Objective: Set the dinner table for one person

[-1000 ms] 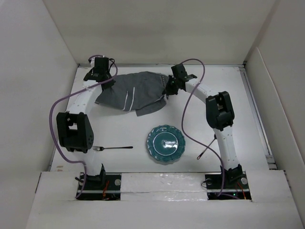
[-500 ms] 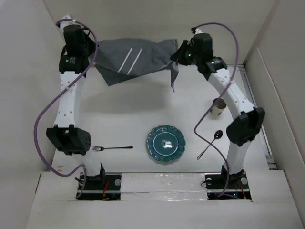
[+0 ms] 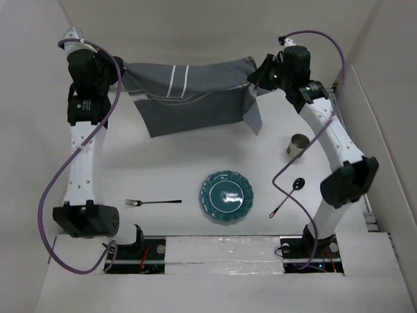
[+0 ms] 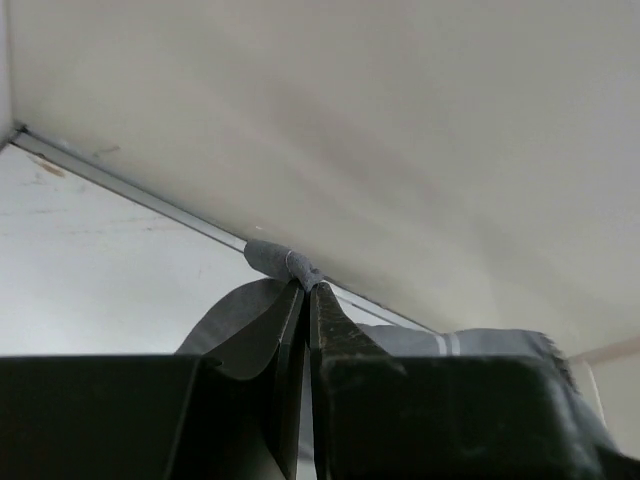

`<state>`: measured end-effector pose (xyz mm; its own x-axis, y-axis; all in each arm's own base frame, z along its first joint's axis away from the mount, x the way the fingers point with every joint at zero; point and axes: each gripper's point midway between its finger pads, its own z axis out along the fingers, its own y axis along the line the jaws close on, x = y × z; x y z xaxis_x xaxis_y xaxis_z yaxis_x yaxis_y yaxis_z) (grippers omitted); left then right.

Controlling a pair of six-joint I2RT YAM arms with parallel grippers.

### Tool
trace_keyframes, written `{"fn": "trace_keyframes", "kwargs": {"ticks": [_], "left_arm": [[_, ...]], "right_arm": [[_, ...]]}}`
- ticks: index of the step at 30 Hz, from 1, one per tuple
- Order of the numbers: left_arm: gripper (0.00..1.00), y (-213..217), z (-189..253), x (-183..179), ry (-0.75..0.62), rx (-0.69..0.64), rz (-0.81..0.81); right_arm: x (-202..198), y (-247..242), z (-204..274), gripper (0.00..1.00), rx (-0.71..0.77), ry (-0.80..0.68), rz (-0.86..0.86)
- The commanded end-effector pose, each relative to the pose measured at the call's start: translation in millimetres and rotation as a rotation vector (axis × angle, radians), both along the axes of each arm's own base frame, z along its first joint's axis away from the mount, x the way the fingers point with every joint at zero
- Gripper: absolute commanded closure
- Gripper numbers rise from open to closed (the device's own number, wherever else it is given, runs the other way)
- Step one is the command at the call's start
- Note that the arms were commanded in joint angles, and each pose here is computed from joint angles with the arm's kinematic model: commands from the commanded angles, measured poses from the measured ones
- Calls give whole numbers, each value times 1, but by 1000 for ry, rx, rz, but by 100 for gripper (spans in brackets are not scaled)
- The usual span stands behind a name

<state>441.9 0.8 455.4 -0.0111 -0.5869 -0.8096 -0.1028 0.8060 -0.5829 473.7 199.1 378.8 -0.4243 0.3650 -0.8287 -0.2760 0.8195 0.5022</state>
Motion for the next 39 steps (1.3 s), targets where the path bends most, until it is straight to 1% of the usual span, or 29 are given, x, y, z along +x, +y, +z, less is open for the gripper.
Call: {"fn": "trace_keyframes", "kwargs": {"ticks": [1, 3, 4, 6, 10, 13, 14, 15, 16, 17, 18, 19, 20, 21, 22, 23, 24, 25, 26, 27, 29, 30, 31, 32, 33, 35, 37, 38, 39], "left_arm": [[100, -10, -7, 33, -17, -35, -59], [100, -17, -27, 56, 35, -57, -100], [100, -19, -15, 60, 14, -75, -110], [100, -24, -21, 74, 23, -99, -138], [100, -28, 24, 76, -73, -125, -159], [100, -25, 49, 67, -132, -122, -139], [100, -22, 50, 64, -138, -120, -123], [100, -15, 67, 45, -186, -107, -81], [100, -10, 41, 48, -162, -105, -54], [100, -6, 28, 42, -154, -101, -27], [100, -2, 42, 16, -213, -92, -2], [100, 6, -17, 19, -126, -82, 42], [100, 8, -38, 12, -97, -82, 60], [100, 8, -50, 1, -84, -89, 61], [100, 10, -110, 0, 23, -102, 67], [100, 7, -138, -3, 70, -105, 56], [100, 4, -160, -5, 109, -117, 42], [100, -2, -200, -12, 178, -136, 18], [100, -5, -218, -15, 212, -163, 17], [100, -6, -234, -17, 242, -175, 13], [100, -8, -258, -21, 301, -182, 9], [100, -8, -269, -22, 333, -181, 13], [100, -8, -273, -23, 353, -180, 14], [100, -8, -277, -24, 368, -171, 13], [100, -8, -280, -24, 379, -169, 13], [100, -7, -283, -26, 391, -161, 14], [100, -6, -280, -28, 384, -150, 14], [100, -7, -279, -29, 380, -144, 9], [100, -7, -278, -29, 379, -143, 4]], "right_arm": [[48, 0, -23, 100, -23, 16, -25], [67, -1, -23, 100, -15, 20, -38], [78, 4, -14, 100, -1, 13, -30], [87, 5, 1, 100, 28, -14, -24], [83, 9, 59, 100, 81, -156, 7], [62, 5, 96, 100, 83, -278, 28], [60, 12, 56, 100, 58, -207, 43], [28, 2, 86, 100, 57, -287, 44], [11, 13, 95, 100, 65, -365, 68], [-1, 14, 80, 100, 56, -363, 60], [-28, 10, 19, 98, 20, -265, 50], [-42, 18, 0, 84, 21, -265, 52], [-53, 19, -38, 66, -5, -200, 55], [-68, 15, -110, 38, -26, -37, 36], [-80, 10, -139, 30, -41, 49, 30], [-90, 9, -162, 26, -51, 127, 37], [-96, 7, -177, 24, -47, 186, 24], [-100, 1, -187, 24, -67, 230, -4], [-96, -7, -185, 24, -62, 231, -29], [-93, -11, -180, 26, -65, 224, -38], [-80, -14, -171, 38, -77, 238, -55], [-74, -19, -172, 64, -86, 254, -76], [-73, -23, -181, 84, -114, 302, -96], [-62, -24, -187, 97, -127, 332, -110], [-59, -23, -192, 100, -133, 353, -111], [-57, -21, -205, 100, -150, 411, -108], [-62, -16, -225, 80, -177, 461, -110], [-63, -17, -232, 67, -182, 474, -113], [-67, -18, -242, 49, -186, 497, -117]]}}
